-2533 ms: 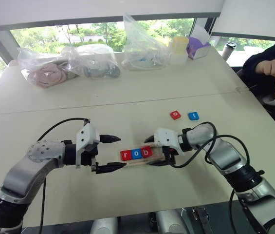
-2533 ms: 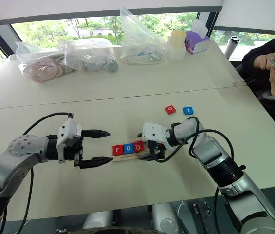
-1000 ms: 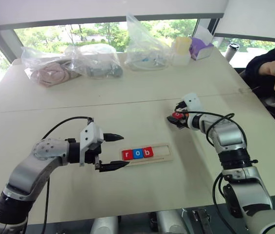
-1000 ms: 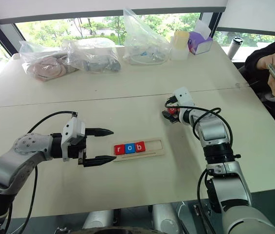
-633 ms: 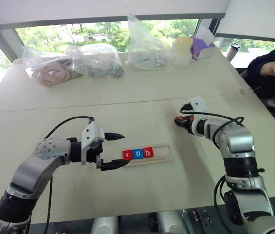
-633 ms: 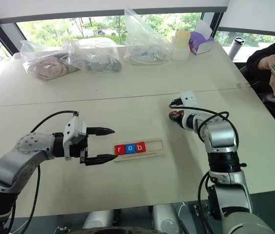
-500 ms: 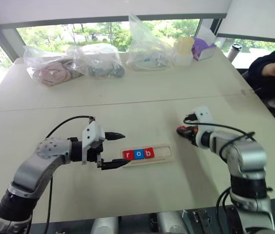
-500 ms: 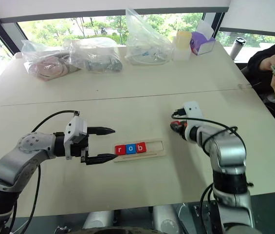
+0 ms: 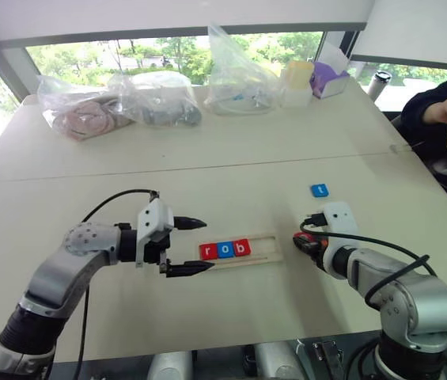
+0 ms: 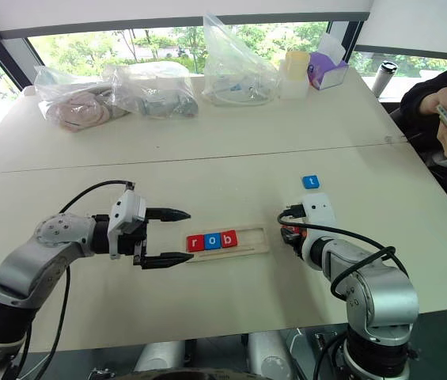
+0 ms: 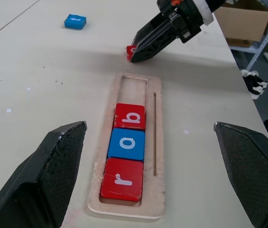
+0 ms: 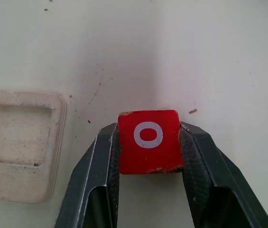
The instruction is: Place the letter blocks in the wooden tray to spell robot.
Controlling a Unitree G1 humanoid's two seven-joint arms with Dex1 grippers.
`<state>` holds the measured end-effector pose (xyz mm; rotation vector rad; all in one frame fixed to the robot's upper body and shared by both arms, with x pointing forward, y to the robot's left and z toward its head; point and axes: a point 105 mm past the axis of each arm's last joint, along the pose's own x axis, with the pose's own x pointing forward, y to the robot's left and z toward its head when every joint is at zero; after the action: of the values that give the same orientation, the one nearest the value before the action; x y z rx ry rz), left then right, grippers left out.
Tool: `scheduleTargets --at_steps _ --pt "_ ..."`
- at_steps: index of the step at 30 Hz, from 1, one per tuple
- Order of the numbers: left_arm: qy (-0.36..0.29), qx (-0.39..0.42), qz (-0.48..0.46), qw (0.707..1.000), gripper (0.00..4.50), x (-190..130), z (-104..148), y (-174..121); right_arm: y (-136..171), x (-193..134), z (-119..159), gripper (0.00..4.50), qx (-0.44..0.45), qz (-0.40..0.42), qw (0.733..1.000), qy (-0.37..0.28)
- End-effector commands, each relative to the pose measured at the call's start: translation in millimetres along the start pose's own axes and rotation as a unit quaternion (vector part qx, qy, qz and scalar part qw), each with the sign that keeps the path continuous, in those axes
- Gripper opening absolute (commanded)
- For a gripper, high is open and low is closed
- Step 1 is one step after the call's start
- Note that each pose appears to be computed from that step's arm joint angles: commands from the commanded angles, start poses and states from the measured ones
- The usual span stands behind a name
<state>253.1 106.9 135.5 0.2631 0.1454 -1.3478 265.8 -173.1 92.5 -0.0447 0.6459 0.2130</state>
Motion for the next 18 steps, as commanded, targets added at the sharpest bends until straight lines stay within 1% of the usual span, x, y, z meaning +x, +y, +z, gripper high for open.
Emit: scheduleTargets --at_steps 1,3,4,8,12,14,18 --pt "-0.009 0.019 -0.004 1.000 4.50 1 7 0 -4 -3 2 3.09 -0.022 0.000 1.000 0.006" --pt "-0.009 0.019 -0.004 1.000 4.50 1 7 0 1 -8 9 4.11 -0.069 0.031 0.997 0.002" --pt "-0.009 0.019 -0.003 1.000 4.50 1 7 0 3 -10 14 4.45 -0.097 0.047 0.994 -0.002" --pt "-0.008 0.020 -0.002 1.000 4.50 1 7 1 2 -18 33 4.45 -0.199 0.107 0.974 -0.029" --pt "-0.010 0.022 0.000 1.000 4.50 2 8 2 -11 -20 51 4.45 -0.276 0.168 0.943 -0.073" --pt "-0.011 0.022 0.004 1.000 4.50 2 9 3 -13 -20 48 4.45 -0.318 0.239 0.915 -0.074" --pt "-0.012 0.024 0.008 1.000 4.50 1 10 4 -23 -14 39 4.45 -0.390 0.296 0.870 -0.057"
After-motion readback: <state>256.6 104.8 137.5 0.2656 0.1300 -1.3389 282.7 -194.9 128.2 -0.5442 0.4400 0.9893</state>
